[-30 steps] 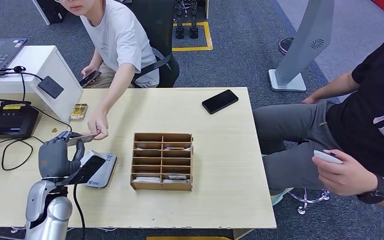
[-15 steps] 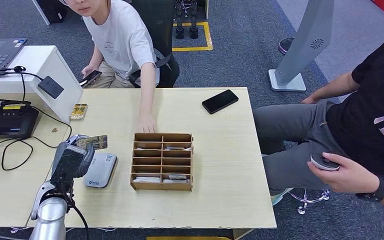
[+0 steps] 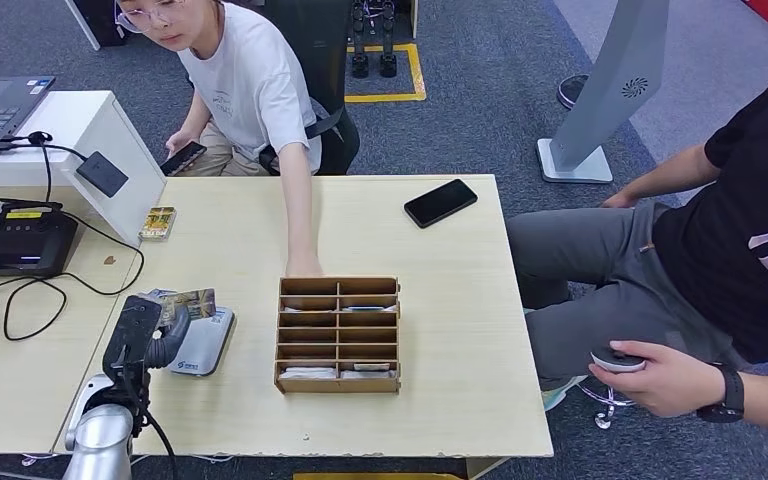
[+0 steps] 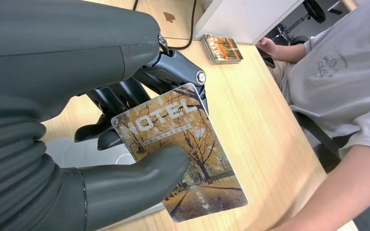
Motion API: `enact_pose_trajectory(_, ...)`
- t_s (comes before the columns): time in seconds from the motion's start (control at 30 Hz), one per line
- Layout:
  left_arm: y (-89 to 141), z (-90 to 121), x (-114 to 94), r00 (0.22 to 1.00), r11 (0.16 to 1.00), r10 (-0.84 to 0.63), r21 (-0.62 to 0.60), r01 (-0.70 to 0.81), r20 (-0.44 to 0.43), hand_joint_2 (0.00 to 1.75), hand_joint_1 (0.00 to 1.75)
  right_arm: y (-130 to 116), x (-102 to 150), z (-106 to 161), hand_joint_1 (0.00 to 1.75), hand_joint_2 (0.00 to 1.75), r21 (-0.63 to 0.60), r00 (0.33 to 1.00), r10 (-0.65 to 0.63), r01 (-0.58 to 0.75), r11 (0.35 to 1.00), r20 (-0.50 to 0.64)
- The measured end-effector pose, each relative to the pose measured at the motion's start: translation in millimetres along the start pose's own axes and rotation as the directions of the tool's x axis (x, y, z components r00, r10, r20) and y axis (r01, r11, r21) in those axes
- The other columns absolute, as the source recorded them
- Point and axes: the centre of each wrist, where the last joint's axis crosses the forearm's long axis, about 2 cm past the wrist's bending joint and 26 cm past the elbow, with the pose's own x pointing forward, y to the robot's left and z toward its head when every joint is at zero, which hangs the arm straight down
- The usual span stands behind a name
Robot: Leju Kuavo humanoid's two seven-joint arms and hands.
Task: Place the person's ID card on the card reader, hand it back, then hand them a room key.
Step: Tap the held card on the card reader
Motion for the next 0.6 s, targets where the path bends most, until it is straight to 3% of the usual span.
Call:
enact_pose_trajectory(0.4,0,-7,-15,0.957,0.961,-0.265,0.047,0.271,-0.115,1.75,1.75,-1,2,-1,0.00,0.00,-0.002,1.000,0.014,-0.014,1.000,0.004)
enact_pose_trajectory(0.6,4,-6,-27,0.940,0.949,-0.301,0.049,0.312,-0.159,1.75,1.75,-2,3,-1,0.00,0.00,-0.002,1.000,0.023,-0.023,1.000,0.004)
